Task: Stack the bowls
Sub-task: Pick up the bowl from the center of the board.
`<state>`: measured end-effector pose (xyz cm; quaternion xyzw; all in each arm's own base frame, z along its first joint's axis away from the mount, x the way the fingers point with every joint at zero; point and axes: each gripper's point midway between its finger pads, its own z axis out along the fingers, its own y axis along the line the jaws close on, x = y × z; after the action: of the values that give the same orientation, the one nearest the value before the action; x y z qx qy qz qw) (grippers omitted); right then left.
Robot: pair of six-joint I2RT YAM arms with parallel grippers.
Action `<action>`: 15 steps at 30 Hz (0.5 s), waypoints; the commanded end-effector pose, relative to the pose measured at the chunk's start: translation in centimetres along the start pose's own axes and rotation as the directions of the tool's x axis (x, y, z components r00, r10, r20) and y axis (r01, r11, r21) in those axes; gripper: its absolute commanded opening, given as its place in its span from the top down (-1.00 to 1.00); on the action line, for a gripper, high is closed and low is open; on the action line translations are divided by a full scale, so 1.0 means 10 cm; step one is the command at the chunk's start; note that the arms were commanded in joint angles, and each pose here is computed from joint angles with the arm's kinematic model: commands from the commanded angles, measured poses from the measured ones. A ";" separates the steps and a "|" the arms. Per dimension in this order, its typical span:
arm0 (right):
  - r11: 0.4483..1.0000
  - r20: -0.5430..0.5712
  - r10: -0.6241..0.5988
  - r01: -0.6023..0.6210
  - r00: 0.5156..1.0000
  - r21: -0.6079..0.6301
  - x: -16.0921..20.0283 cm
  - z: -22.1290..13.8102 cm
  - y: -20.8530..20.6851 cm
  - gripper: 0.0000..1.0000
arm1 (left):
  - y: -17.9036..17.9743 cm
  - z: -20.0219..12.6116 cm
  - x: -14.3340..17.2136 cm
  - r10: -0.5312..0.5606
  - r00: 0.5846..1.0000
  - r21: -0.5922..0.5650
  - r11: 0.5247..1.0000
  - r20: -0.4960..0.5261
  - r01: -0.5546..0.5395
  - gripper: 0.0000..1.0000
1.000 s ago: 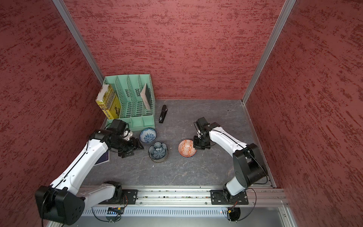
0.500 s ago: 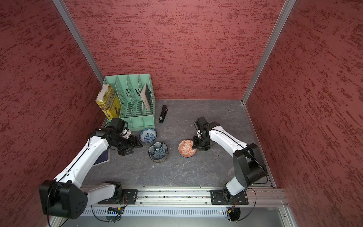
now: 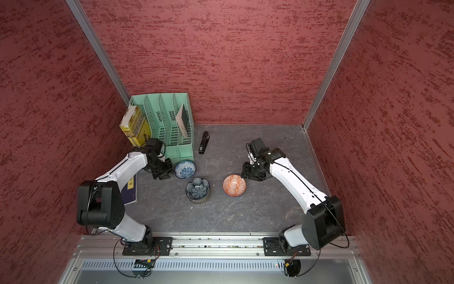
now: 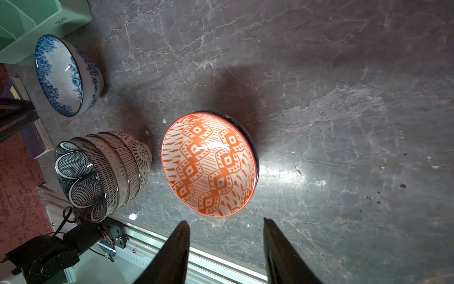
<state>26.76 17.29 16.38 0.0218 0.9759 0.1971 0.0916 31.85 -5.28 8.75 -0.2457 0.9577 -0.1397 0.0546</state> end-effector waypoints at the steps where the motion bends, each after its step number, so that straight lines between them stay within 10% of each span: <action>1: 1.000 0.023 -0.002 0.002 1.000 0.016 0.00 -0.15 -0.02 -0.01 | -0.03 0.01 -0.23 0.019 0.998 -0.013 1.000 0.065 -0.019 0.35; 15: 1.000 -0.012 -0.001 0.002 1.000 0.022 0.06 -0.06 -0.06 0.04 | 0.00 0.32 -0.27 0.029 0.999 -0.019 0.999 0.038 -0.028 0.56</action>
<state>25.96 16.84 16.60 0.0213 0.9778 0.1908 0.0843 34.18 -4.81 6.28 -0.2424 0.9599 -0.1251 0.0646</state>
